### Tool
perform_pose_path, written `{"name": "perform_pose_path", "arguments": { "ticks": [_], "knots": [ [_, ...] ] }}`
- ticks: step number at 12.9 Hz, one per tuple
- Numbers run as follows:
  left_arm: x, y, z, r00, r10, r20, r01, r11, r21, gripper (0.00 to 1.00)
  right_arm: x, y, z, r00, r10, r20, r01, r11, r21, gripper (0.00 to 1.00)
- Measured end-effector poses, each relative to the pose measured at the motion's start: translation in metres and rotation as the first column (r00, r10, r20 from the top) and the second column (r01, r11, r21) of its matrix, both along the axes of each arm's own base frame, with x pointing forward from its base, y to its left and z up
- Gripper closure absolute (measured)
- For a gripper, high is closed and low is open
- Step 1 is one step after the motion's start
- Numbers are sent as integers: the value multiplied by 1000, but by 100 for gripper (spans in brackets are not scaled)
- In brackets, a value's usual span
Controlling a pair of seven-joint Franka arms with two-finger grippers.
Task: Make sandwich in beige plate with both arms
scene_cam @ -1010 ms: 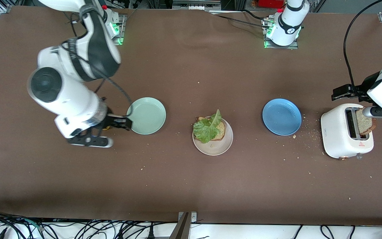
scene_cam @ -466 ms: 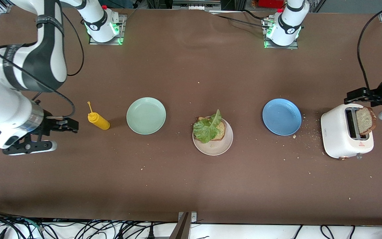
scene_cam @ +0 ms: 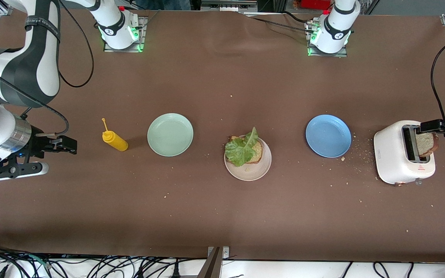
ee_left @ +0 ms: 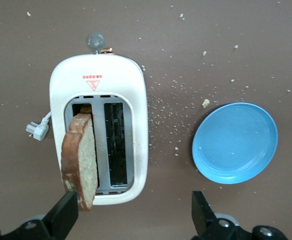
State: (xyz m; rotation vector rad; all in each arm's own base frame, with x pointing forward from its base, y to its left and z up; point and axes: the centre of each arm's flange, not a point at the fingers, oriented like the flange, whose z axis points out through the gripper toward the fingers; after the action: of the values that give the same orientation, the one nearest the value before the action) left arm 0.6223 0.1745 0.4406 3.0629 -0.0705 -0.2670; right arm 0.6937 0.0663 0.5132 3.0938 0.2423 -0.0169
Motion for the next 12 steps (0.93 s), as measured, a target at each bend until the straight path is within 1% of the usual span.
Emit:
{"name": "perform_pose_path", "arguments": {
  "ticks": [3,7,9,10,11,12],
  "knots": [
    [2,29,-30,1000,-2,-6,2,1000,-6,0,0,1,-1,1000,1,-2,-1,1000,4,0],
    [-1,49,-45,1000,6,-10,-6,1000,-9,0,1,-9,-3,1000,-11,-7,11,1000,12,0],
    [1,48,-53,1000,4,-17,-4,1000,-12,4,4,-28,-10,1000,-24,-20,25,998,51,0],
    [0,50,-55,1000,7,-21,-7,1000,-13,15,5,-39,-13,999,-31,-27,33,997,76,0],
    [-1,54,-58,1000,12,-25,-13,1000,-14,28,5,-50,-15,999,-33,-35,37,995,96,0],
    [-2,57,-61,999,18,-29,-19,1000,-15,41,4,-58,-15,999,-25,-44,30,995,98,0]
  ]
}}
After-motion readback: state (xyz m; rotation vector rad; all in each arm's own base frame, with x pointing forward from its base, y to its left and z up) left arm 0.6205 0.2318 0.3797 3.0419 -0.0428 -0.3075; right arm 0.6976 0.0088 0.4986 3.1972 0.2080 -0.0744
